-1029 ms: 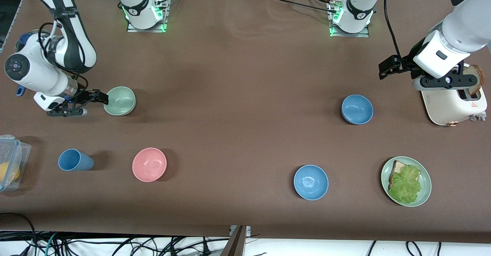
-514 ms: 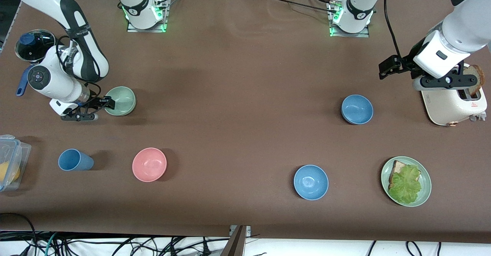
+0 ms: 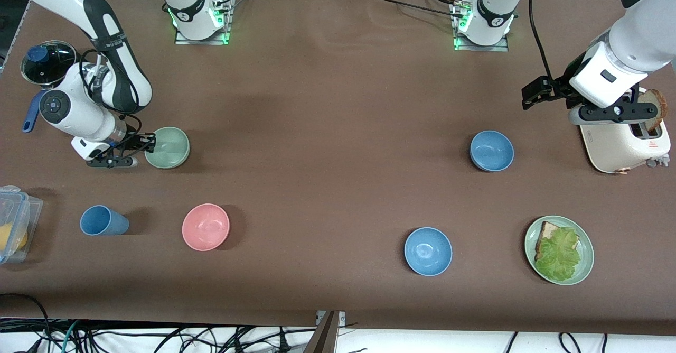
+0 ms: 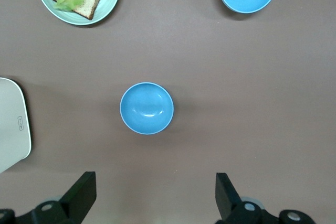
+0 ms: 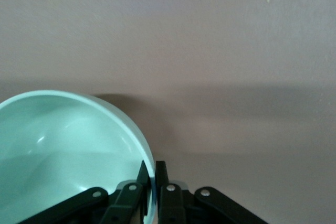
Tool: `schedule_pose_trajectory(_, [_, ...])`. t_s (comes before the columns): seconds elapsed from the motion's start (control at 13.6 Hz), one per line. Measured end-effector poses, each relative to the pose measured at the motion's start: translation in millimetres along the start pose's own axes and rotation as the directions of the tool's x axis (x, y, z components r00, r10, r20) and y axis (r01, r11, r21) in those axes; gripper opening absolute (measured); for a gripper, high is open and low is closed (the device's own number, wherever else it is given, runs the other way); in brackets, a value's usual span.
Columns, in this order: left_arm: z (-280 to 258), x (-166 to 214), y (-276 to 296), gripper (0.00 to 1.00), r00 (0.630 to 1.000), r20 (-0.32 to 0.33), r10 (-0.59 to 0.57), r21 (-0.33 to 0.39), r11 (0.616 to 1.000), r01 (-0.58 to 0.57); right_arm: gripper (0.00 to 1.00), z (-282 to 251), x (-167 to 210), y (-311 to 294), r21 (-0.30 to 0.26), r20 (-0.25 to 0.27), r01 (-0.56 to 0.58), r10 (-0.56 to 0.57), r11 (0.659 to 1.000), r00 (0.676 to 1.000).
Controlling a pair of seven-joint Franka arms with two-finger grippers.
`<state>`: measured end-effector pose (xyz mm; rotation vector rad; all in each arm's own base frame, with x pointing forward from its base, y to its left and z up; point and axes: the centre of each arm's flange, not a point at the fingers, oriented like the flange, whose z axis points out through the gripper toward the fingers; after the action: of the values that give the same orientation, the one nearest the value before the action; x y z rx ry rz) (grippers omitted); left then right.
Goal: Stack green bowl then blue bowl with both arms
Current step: 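Slide the pale green bowl with the right gripper toward the table middle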
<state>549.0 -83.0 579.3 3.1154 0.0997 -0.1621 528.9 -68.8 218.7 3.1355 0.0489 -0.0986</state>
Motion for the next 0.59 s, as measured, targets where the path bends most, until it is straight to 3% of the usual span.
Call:
schedule_pose_trajectory(0.37, [0,0,0,1.0,1.0,0.0,0.0,0.0,1.0,0.0,0.05,-104,57,-72,0.048,-0.024,0.122,-0.121,0.991,0.992])
schedule_pose_trajectory(0.59, [0,0,0,1.0,1.0,0.0,-0.001,0.0,1.0,0.001,0.05,-157,72,-159,0.088,-0.025,0.151,-0.15,0.985,0.988])
